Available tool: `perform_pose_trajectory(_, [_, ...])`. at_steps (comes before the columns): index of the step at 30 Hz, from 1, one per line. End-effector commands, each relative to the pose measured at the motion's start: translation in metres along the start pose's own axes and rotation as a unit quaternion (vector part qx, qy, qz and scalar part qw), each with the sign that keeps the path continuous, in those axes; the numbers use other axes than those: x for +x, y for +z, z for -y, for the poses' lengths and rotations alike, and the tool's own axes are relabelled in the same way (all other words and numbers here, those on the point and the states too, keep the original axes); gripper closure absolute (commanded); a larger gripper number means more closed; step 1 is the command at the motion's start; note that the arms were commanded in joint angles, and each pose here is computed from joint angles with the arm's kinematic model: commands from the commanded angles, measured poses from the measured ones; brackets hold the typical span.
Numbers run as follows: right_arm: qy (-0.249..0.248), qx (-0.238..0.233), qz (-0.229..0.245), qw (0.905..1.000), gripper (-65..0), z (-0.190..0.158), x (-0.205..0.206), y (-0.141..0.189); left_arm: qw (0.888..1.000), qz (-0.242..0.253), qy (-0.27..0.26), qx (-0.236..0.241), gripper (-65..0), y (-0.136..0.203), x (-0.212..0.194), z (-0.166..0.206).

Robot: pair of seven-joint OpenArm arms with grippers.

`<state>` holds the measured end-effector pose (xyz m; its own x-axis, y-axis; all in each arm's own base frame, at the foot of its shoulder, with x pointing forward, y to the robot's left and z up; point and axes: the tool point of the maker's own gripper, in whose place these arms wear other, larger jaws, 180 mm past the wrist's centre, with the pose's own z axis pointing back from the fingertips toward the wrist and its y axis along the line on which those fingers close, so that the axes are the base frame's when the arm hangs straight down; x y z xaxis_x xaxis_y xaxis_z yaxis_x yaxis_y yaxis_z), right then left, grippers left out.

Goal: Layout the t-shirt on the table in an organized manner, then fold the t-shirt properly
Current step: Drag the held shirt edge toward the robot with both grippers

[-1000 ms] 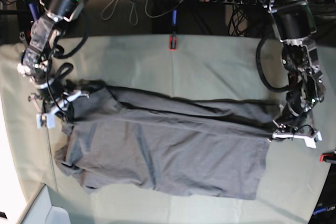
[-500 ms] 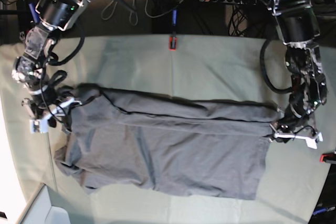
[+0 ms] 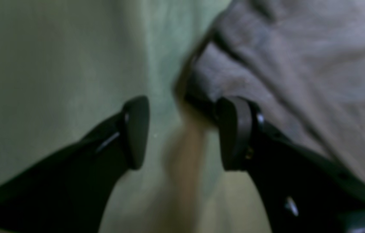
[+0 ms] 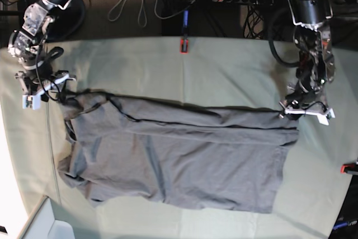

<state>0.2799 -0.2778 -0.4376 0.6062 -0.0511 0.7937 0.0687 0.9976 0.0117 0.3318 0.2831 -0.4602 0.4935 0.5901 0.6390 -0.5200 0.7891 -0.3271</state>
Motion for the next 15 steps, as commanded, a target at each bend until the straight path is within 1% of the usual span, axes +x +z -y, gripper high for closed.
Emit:
perform_pose_trajectory(1, [0.000, -0.003, 0.026, 0.9997, -31.4, 0.003, 0.013, 0.002, 1.000, 0.009, -0.001, 0.002, -33.6, -0.002, 0.017, 0.003])
perform_pose_trajectory(7, [0.001, -0.004, 0.022, 0.9998, -31.7, 0.005, 0.009, 0.003, 1.000, 0.011, 0.006, 0.000, -33.6, -0.010, 0.024, 0.010])
perform_pose_trajectory(10, [0.002, -0.002, 0.025, 0.9997, -31.8, 0.004, 0.013, 0.002, 1.000, 0.019, 0.007, -0.007, -33.6, -0.012, 0.035, 0.020])
perform_pose_trajectory(13, [0.000, 0.000, 0.026, 0.9997, -31.8, 0.001, 0.014, 0.000, 1.000, 0.013, 0.000, -0.014, -33.3, -0.016, 0.031, 0.029])
perform_pose_trajectory(15, [-0.001, 0.002, 0.033, 0.9994, -31.8, 0.000, 0.021, -0.003, 1.000, 0.000, -0.006, -0.013, -33.3, -0.018, 0.022, 0.030])
